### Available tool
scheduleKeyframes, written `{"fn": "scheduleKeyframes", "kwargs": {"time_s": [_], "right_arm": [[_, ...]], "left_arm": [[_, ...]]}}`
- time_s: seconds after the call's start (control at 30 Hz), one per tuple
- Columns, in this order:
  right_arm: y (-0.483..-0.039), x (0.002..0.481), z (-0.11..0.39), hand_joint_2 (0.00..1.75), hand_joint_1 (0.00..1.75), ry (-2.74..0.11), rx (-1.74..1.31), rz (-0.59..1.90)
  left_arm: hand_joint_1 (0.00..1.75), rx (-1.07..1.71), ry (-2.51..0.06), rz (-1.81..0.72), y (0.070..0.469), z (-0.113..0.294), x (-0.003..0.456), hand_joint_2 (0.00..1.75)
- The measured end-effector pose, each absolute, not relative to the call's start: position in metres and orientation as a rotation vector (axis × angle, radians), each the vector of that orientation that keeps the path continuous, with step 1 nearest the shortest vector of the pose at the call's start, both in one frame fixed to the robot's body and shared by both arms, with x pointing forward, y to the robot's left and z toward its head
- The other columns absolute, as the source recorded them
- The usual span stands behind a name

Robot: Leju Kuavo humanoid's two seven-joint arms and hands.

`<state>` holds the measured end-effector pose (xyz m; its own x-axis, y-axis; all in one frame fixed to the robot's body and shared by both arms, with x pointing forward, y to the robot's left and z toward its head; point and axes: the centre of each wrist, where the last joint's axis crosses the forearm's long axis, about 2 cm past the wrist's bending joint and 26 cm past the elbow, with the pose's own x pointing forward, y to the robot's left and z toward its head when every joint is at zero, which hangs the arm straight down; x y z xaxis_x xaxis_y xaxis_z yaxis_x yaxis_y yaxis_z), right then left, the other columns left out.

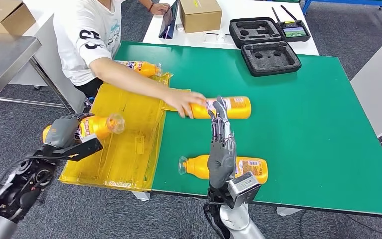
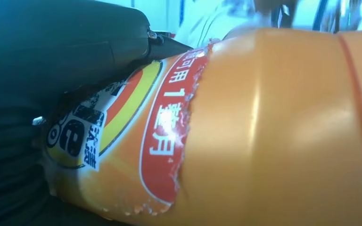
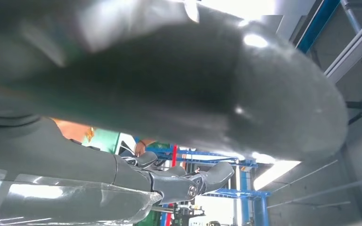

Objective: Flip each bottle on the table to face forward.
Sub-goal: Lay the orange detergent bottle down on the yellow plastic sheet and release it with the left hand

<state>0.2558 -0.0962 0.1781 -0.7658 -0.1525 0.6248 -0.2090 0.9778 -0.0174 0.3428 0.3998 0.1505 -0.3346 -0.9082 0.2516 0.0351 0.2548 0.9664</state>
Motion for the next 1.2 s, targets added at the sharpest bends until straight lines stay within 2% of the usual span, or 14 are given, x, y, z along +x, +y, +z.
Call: {"fn": "scheduleKeyframes", "kwargs": {"time_s": [0.03, 0.17, 0.47, 0.7, 0.9, 1.2], "right_arm": [[-0.096, 0.256, 0.179, 0.0, 0.0, -2.459, 0.254, 0.112], [-0.096, 0.258, 0.182, 1.75, 0.0, -2.468, 0.258, 0.111], [-0.095, 0.262, 0.185, 1.75, 0.0, -2.474, 0.278, 0.115], [-0.095, 0.265, 0.185, 1.75, 0.0, -2.477, 0.282, 0.138], [-0.095, 0.27, 0.185, 1.75, 0.0, -2.477, 0.289, 0.168], [-0.094, 0.277, 0.183, 1.75, 0.0, -2.46, 0.301, 0.19]], "left_arm": [[1.75, 0.843, -1.531, -1.285, 0.403, 0.151, 0.346, 1.75], [1.75, 0.856, -1.423, -1.383, 0.408, 0.152, 0.359, 1.75], [1.75, 0.752, -1.257, -1.581, 0.399, 0.149, 0.39, 1.75], [1.75, 0.687, -1.244, -1.645, 0.358, 0.146, 0.415, 1.75], [1.75, 0.602, -1.25, -1.666, 0.318, 0.129, 0.416, 1.75], [1.75, 0.557, -1.207, -1.727, 0.294, 0.119, 0.415, 1.75]]}}
